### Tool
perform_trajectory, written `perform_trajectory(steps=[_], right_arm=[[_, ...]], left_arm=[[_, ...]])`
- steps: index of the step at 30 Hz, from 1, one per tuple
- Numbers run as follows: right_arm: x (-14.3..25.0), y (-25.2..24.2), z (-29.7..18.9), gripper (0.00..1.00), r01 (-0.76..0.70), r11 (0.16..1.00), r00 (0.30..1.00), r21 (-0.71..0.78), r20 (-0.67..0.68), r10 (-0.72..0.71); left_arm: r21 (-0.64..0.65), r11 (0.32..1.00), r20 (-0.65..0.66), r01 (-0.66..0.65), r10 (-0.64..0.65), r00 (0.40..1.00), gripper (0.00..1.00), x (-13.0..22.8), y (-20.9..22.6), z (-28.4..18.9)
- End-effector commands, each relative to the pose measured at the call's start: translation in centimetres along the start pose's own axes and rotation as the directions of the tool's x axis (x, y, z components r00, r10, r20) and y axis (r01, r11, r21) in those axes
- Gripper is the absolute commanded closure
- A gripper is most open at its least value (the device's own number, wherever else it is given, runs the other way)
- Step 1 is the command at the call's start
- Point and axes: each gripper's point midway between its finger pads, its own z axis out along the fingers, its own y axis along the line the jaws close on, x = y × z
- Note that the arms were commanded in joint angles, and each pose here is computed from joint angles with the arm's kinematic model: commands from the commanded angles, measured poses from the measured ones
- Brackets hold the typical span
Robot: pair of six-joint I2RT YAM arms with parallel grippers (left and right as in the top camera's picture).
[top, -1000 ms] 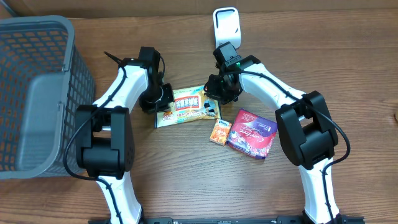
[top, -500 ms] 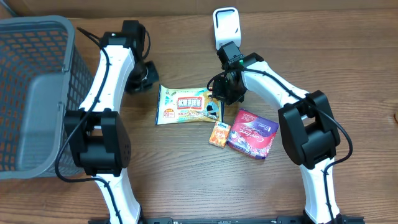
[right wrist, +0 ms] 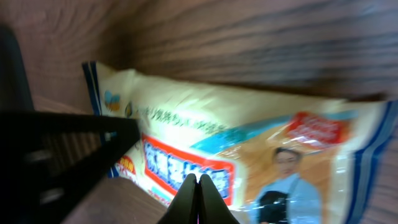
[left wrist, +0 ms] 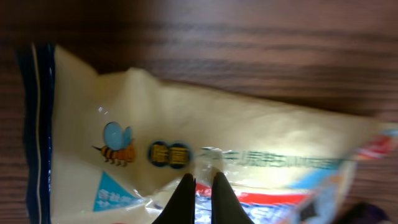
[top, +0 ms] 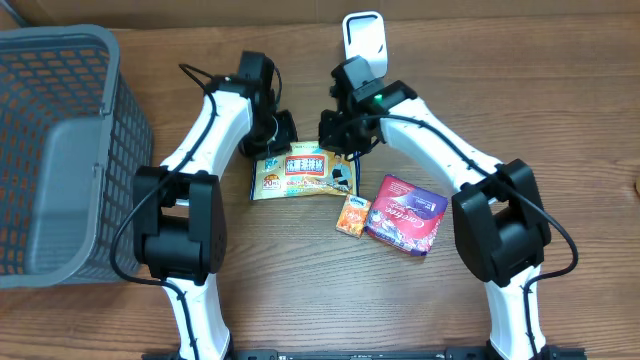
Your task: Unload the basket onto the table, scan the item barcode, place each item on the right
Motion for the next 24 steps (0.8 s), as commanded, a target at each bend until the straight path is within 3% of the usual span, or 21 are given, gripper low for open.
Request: perform_trajectory(steps=[1,5,8,18,24], right_arm=[[0.8,-1.8,2.9,0.96,-0.047,0.998,0.997,0.042,-0.053,0.049],[1.4,-4.1,4.7,0.96,-0.079,0.992,0.993,0.096,-0.085,0.087],[1.5,-6.1,4.9,0.96,-0.085,0.979,0.993,0.186,-0.069,0.100],[0.5,-10.2,3.4,0.96,-0.189,0.898,0.982,0.397,0.057,0.181],[-1.6,-8.0,-0.4,0.96,-0.184,0.908,0.981,0.377,0.123,0.148]], left_arm=[[-0.088,0.994,-0.010,0.060,-0.061,0.998,0.96,0.5,3.7,2.3],[-0.267,0.956,0.058,0.124,-0.112,0.992,0.96,-0.2,8.8,2.1],[-0.291,0.944,0.063,0.155,-0.142,0.988,0.96,-0.5,10.2,1.3],[-0.249,0.953,0.136,0.171,-0.140,0.981,0.96,-4.4,7.5,-6.5],[-0.259,0.955,0.035,0.146,-0.142,0.989,0.96,-1.8,6.4,-7.4]])
